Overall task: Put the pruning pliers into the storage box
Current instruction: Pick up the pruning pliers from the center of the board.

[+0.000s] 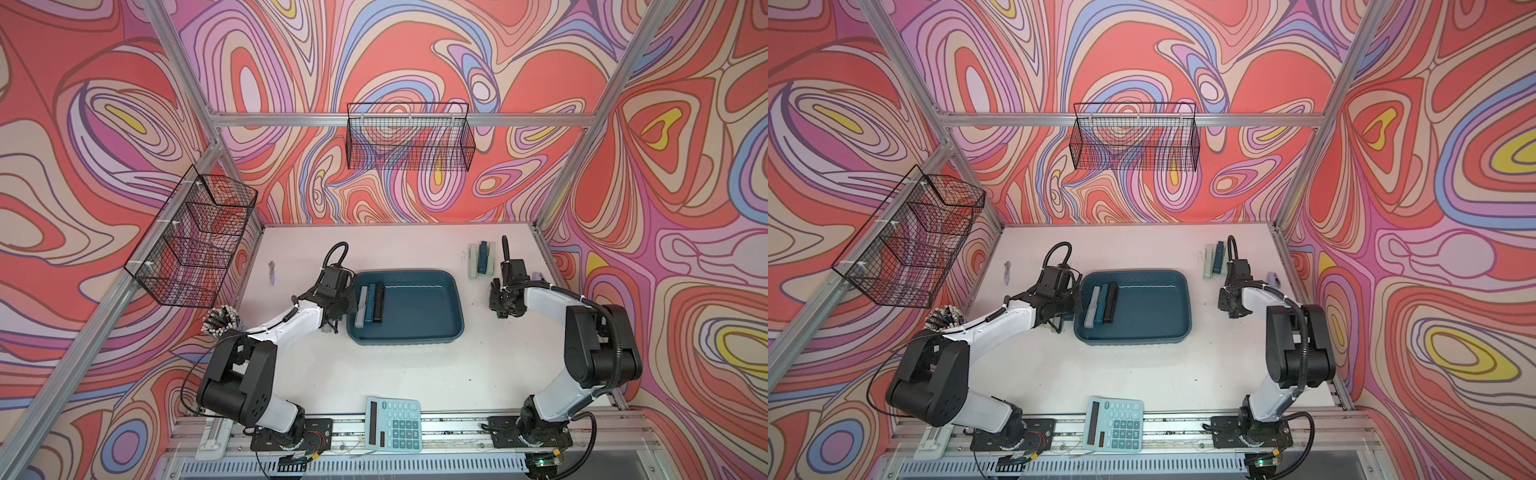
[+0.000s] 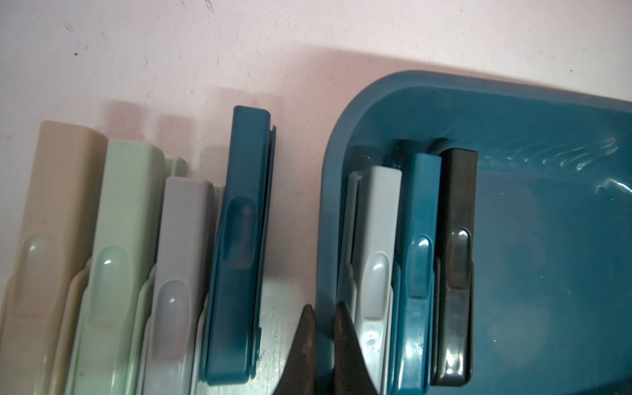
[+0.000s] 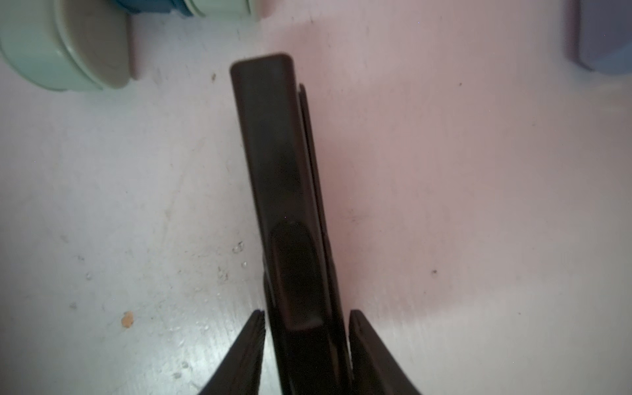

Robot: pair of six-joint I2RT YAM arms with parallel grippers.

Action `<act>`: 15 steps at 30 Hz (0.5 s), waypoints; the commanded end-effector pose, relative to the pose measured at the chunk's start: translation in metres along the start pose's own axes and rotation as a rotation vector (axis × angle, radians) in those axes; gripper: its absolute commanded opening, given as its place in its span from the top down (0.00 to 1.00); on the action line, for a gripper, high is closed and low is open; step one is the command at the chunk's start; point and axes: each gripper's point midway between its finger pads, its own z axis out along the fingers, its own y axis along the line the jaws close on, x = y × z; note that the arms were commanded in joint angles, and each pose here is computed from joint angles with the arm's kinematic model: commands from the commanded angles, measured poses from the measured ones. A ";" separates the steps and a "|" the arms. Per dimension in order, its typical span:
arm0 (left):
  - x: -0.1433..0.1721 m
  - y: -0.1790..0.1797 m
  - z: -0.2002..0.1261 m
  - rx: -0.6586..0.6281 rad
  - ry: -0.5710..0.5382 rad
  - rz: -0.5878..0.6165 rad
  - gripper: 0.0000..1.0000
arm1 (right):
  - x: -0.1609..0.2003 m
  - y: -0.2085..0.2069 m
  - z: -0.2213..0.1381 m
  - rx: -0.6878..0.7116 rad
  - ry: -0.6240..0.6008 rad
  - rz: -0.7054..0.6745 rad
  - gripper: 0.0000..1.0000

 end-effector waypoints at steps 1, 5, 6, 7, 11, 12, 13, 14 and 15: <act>0.020 0.010 0.002 -0.035 0.070 0.022 0.96 | 0.002 0.002 0.005 -0.020 -0.003 0.021 0.62; 0.018 0.011 0.001 -0.039 0.064 0.024 0.96 | 0.000 0.004 0.001 -0.037 -0.023 0.032 0.66; 0.019 0.012 0.000 -0.041 0.064 0.024 0.96 | -0.001 0.004 -0.001 -0.038 -0.027 0.031 0.67; 0.018 0.011 0.000 -0.041 0.062 0.024 0.96 | -0.002 0.004 -0.003 -0.038 -0.029 0.029 0.67; 0.019 0.012 0.002 -0.041 0.066 0.020 0.96 | -0.008 0.005 -0.015 -0.054 -0.057 0.033 0.71; 0.019 0.011 0.002 -0.040 0.067 0.019 0.96 | -0.009 0.005 -0.019 -0.059 -0.065 0.038 0.72; 0.020 0.011 0.002 -0.039 0.070 0.017 0.96 | -0.010 0.006 -0.022 -0.065 -0.073 0.043 0.73; 0.020 0.011 0.002 -0.040 0.068 0.017 0.96 | -0.012 0.007 -0.027 -0.073 -0.084 0.047 0.73; 0.020 0.011 0.003 -0.040 0.068 0.018 0.96 | -0.013 0.008 -0.030 -0.083 -0.092 0.056 0.74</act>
